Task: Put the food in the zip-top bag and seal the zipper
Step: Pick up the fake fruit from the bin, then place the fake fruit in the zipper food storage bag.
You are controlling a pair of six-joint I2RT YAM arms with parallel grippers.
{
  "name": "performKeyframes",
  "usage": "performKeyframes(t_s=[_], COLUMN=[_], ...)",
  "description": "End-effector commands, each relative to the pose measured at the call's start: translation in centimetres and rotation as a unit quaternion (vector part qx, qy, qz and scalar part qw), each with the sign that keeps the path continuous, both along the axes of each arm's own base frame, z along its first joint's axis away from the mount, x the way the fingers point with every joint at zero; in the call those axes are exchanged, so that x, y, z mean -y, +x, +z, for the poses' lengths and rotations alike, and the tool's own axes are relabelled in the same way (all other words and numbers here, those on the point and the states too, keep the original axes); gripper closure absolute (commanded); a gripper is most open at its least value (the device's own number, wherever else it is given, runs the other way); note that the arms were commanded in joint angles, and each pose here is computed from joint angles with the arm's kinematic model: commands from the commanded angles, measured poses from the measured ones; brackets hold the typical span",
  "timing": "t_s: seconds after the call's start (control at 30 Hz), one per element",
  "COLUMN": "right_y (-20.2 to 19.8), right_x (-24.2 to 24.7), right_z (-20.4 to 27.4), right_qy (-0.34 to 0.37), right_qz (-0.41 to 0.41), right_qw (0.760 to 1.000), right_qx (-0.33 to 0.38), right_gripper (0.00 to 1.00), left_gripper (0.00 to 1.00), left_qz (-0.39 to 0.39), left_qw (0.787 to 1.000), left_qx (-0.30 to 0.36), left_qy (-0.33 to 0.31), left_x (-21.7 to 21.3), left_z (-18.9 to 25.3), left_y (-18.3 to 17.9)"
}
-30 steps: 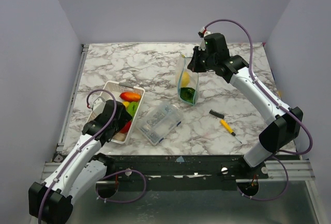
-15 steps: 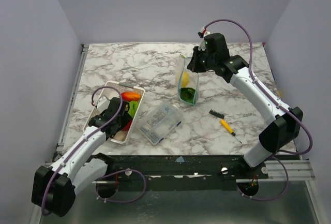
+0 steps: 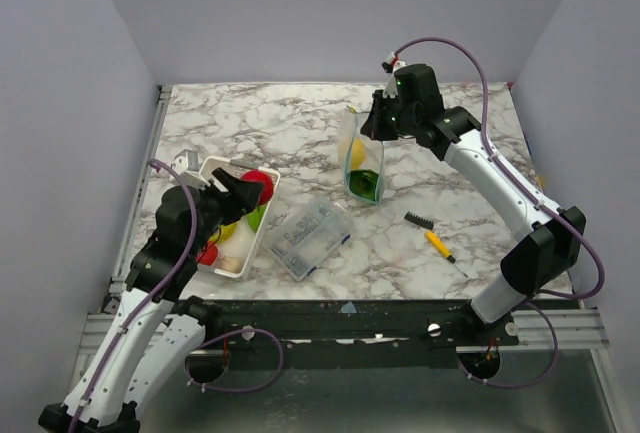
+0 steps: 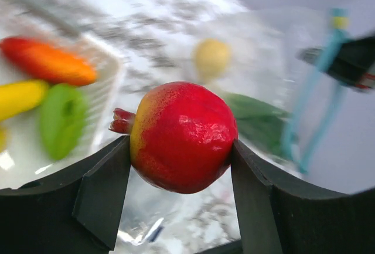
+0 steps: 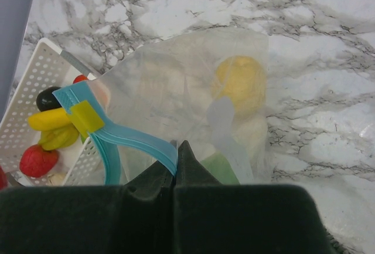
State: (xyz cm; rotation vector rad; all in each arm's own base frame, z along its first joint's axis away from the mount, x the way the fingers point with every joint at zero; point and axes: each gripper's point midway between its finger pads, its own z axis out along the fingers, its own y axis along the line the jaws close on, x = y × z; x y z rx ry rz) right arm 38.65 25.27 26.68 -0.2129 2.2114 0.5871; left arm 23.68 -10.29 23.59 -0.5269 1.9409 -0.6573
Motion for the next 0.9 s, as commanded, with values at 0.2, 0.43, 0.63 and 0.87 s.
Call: performKeyframes(t_s=[0.2,0.43,0.63,0.87], right_y=[0.1,-0.1,-0.1,-0.2], right_x=[-1.0,-1.6,-1.4,-1.6], right_z=[1.7,2.5,2.9,3.0], right_qy=[0.03,0.048,0.048,0.055], right_qz=[0.011,0.018,0.013,0.016], right_qw=[0.999,0.999,0.999,0.998], right_qx=[0.012,0.009,0.013,0.012], right_gripper=[1.0,1.0,1.0,1.0], left_gripper=[0.76,0.77,0.78,0.78], left_qz=[-0.458,-0.462,-0.424,-0.382], left_qw=[0.838,0.858,0.879,0.899], left_qx=[0.266,0.219,0.217,0.212], left_qy=[-0.134,-0.054,-0.017,0.013], left_x=[15.6,21.7,22.8,22.7], left_z=[15.3,13.4,11.1,9.7], left_y=[-4.3,-1.1,2.3,5.1])
